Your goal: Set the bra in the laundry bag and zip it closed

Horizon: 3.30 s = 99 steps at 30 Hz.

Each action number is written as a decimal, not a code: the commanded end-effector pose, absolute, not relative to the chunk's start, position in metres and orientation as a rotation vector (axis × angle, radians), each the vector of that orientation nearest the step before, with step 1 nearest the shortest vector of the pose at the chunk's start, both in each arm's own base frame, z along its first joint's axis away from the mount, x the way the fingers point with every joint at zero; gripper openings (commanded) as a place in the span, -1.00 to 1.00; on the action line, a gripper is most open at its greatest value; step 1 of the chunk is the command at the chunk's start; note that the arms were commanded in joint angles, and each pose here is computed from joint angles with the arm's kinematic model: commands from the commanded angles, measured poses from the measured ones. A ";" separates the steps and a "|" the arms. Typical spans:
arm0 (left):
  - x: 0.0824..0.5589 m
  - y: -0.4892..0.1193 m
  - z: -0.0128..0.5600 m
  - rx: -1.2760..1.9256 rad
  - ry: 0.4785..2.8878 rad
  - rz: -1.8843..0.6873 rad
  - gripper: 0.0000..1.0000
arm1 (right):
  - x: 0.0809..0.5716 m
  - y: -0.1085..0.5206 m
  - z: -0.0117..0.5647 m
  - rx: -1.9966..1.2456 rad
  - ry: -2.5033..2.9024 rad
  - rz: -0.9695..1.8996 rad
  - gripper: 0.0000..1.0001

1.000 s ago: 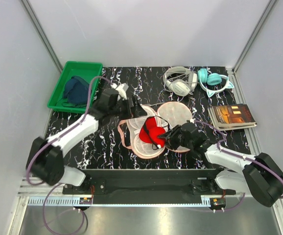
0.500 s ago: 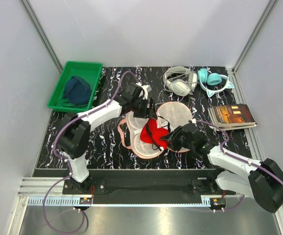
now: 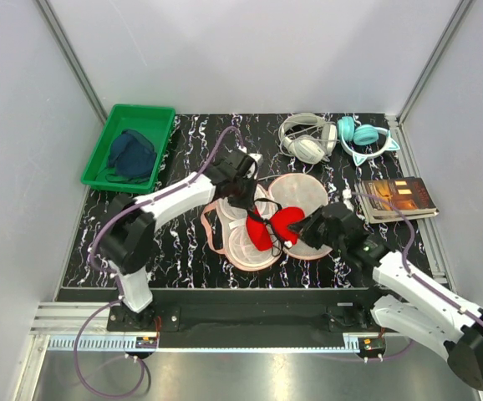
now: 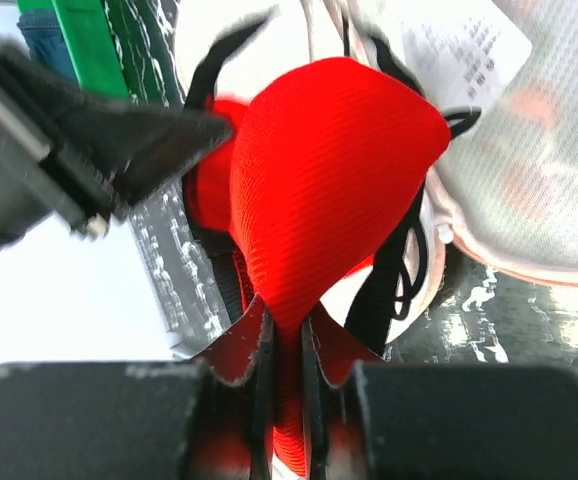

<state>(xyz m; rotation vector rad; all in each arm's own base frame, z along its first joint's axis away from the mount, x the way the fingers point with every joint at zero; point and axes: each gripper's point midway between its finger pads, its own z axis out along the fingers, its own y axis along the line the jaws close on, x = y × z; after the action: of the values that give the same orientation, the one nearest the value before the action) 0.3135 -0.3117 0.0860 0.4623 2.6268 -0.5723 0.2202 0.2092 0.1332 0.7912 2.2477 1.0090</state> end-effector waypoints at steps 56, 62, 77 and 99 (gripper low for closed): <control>0.377 -0.275 0.097 0.000 2.156 -1.256 -1.00 | 0.207 0.316 0.071 0.399 2.678 1.063 0.01; 0.378 -0.247 0.100 -0.020 2.243 -1.043 -0.02 | 0.196 0.314 0.096 0.195 2.618 1.140 0.86; 0.277 -0.246 0.114 -0.020 2.329 -1.131 0.30 | 0.226 0.279 0.102 -0.082 2.646 1.058 0.96; 0.283 -0.251 0.120 0.021 2.352 -1.046 0.38 | 0.237 0.258 0.090 0.015 2.582 0.946 0.86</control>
<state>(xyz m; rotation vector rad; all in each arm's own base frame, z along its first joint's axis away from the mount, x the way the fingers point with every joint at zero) 0.2547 -0.2527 0.0739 -0.0547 2.4785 -1.0993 0.2243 0.2719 0.0649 0.0102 2.6711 1.0191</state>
